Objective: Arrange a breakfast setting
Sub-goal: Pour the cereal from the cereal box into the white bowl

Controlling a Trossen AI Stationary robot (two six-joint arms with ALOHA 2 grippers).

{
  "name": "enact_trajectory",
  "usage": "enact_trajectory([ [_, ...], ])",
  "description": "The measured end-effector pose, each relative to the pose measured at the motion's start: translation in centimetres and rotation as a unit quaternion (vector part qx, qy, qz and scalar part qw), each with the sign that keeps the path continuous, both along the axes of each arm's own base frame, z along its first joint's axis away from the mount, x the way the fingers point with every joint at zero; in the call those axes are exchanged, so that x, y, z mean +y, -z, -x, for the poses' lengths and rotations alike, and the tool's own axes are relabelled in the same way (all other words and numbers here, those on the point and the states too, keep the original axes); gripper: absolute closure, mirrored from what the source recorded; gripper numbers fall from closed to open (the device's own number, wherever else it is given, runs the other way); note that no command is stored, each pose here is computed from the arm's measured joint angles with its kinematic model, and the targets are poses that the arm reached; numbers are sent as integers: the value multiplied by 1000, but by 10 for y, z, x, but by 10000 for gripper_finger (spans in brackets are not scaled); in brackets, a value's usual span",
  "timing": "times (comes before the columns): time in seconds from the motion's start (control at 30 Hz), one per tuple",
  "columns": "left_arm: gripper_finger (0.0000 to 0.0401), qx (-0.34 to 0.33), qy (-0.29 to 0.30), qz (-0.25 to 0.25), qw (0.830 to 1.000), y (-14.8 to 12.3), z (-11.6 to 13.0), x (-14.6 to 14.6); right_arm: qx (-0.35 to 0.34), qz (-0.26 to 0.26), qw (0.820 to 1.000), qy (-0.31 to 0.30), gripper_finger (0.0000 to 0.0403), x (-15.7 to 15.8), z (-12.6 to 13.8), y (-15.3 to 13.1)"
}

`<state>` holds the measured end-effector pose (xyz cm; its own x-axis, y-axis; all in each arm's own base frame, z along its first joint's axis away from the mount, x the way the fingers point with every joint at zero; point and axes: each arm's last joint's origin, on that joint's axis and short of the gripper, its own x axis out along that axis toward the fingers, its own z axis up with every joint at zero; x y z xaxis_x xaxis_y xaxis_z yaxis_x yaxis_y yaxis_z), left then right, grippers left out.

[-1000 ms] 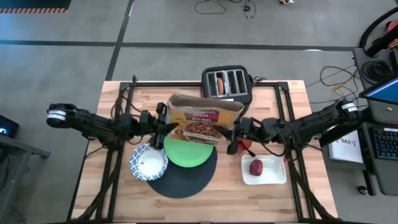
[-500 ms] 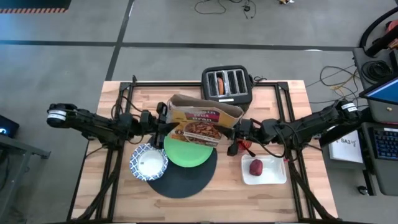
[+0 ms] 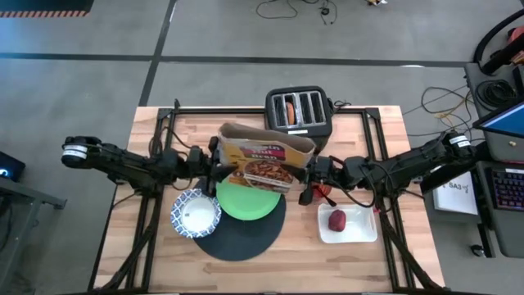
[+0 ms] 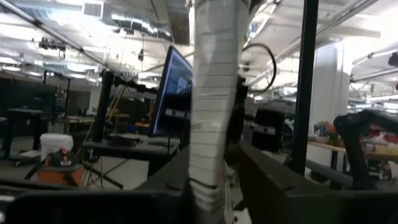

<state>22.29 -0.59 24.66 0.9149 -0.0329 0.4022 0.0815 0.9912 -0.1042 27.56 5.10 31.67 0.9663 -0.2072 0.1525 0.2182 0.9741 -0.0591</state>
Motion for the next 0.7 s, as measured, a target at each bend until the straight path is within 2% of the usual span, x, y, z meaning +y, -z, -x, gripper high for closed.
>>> enact_trajectory([
  [0.17, 251, 30, 0, -2, 1000, 5, -2, 0, -1, 0, 1000, 2, 395, 0, 0, -1],
  [0.33, 208, 73, -1, -7, 997, 14, -5, 0, -1, -2, 1000, 11, 395, -1, 0, -1],
  [0.5, 191, 113, -3, -16, 993, 21, -6, 0, -1, -2, 1000, 11, 395, -1, 0, -1],
  [0.7, 189, 123, -3, -16, 992, 23, -7, 0, -1, -1, 1000, 11, 395, -2, 0, -1],
])
